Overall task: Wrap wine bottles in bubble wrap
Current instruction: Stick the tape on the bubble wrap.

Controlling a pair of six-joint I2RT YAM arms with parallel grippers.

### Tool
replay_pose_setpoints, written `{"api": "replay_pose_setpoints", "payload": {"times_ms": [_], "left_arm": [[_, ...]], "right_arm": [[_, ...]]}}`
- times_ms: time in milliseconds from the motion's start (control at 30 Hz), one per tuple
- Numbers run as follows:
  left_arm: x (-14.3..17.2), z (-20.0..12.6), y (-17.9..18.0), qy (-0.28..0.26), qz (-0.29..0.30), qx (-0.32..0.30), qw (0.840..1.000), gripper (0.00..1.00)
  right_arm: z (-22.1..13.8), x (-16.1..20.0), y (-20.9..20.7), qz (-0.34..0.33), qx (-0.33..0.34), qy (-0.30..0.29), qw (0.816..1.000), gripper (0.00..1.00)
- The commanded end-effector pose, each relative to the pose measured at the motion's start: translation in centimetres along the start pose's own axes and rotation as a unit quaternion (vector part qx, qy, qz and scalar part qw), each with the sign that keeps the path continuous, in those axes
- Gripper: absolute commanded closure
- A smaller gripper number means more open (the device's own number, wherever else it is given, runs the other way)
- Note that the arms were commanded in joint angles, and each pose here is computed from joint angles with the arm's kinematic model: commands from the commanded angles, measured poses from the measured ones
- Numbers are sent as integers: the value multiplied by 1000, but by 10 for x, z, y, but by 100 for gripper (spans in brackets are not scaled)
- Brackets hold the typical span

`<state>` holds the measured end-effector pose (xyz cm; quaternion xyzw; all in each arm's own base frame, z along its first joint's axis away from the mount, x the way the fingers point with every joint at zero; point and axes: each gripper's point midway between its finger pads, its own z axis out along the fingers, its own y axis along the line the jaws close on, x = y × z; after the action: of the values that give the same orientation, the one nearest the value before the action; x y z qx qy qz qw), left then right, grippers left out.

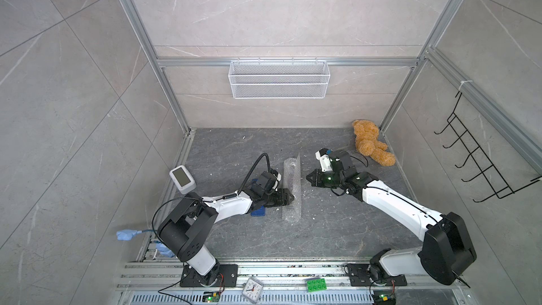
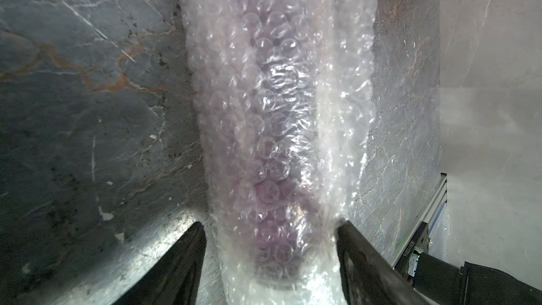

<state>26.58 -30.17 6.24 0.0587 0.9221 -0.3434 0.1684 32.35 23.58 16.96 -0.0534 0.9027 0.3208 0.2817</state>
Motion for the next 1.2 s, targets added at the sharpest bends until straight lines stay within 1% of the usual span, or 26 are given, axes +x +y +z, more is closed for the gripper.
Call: {"api": "replay_pose_setpoints", "payload": {"times_ms": [0, 100, 267, 467, 633, 900, 1167], "left_arm": [[1, -4, 4, 14, 2, -9, 1000, 29], [6, -2, 12, 18, -17, -14, 1000, 30], [10, -2, 14, 15, -23, -5, 1000, 32], [12, -1, 15, 8, -29, 1, 1000, 34], [15, 2, 20, 6, -43, 2, 999, 36], [21, 3, 25, 5, -56, 4, 998, 38], [25, 4, 30, 5, -65, -2, 998, 39]], "right_arm": [[-6, -3, 15, -28, -35, -6, 999, 100], [-7, -5, 30, -31, -78, -15, 996, 100], [-6, -11, 49, -26, -137, -25, 990, 100], [8, -17, 61, 3, -175, -26, 984, 100], [32, -19, 68, 7, -164, -16, 986, 100], [68, -25, 67, 12, -125, -18, 992, 100], [91, -14, 44, 25, -65, -25, 997, 100]]}}
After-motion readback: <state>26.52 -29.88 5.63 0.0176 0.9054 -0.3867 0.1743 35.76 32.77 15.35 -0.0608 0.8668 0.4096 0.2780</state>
